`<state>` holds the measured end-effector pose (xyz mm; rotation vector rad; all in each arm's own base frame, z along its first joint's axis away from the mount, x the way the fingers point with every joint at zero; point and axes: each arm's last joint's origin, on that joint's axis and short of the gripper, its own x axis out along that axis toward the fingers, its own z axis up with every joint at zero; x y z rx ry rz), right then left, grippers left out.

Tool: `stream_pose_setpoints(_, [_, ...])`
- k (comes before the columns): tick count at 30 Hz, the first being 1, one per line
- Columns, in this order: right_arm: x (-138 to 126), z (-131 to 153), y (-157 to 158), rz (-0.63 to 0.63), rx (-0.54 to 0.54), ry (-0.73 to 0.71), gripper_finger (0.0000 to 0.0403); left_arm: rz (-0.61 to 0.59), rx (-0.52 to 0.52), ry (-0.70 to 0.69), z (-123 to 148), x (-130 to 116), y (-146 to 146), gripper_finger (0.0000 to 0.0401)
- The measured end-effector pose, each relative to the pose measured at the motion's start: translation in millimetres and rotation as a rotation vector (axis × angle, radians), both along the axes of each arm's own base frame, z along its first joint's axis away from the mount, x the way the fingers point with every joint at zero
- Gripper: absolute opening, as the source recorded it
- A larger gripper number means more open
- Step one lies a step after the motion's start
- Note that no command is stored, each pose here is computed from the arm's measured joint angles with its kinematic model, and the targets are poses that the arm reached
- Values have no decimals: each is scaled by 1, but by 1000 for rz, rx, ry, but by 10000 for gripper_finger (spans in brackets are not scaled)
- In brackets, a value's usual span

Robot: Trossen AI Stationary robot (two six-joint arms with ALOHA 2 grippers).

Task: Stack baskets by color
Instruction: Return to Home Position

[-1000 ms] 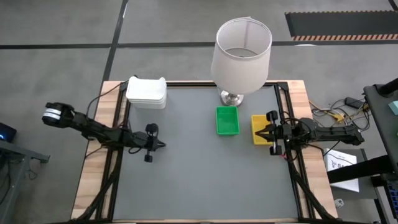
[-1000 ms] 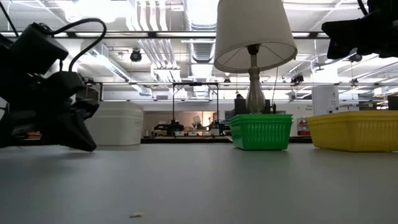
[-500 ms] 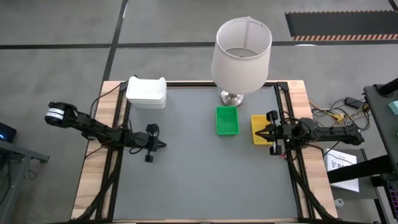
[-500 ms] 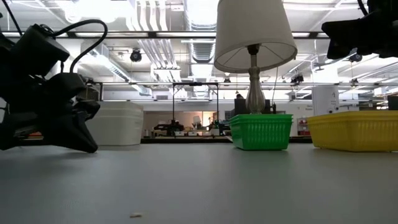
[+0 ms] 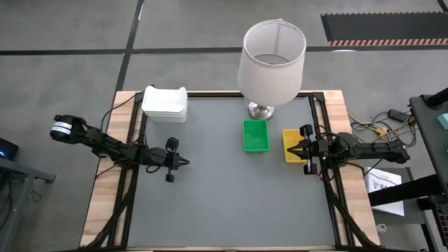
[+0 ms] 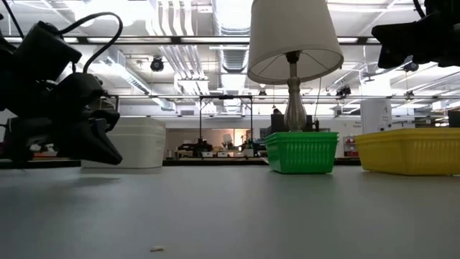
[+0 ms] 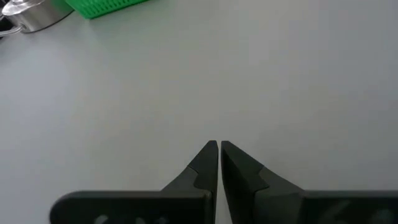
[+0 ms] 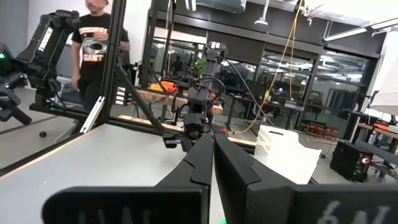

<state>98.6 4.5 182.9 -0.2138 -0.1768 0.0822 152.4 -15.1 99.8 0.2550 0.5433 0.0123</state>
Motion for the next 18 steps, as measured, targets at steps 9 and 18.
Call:
stream_pose_setpoints(9, [0, 0, 0, 0, 0, 0, 9, 0, 0, 0, 0, 0, 0, 4])
stream_pose_setpoints(18, [0, 0, 0, 0, 0, 0, 9, 0, 0, -4, 1, 1, 0, 4])
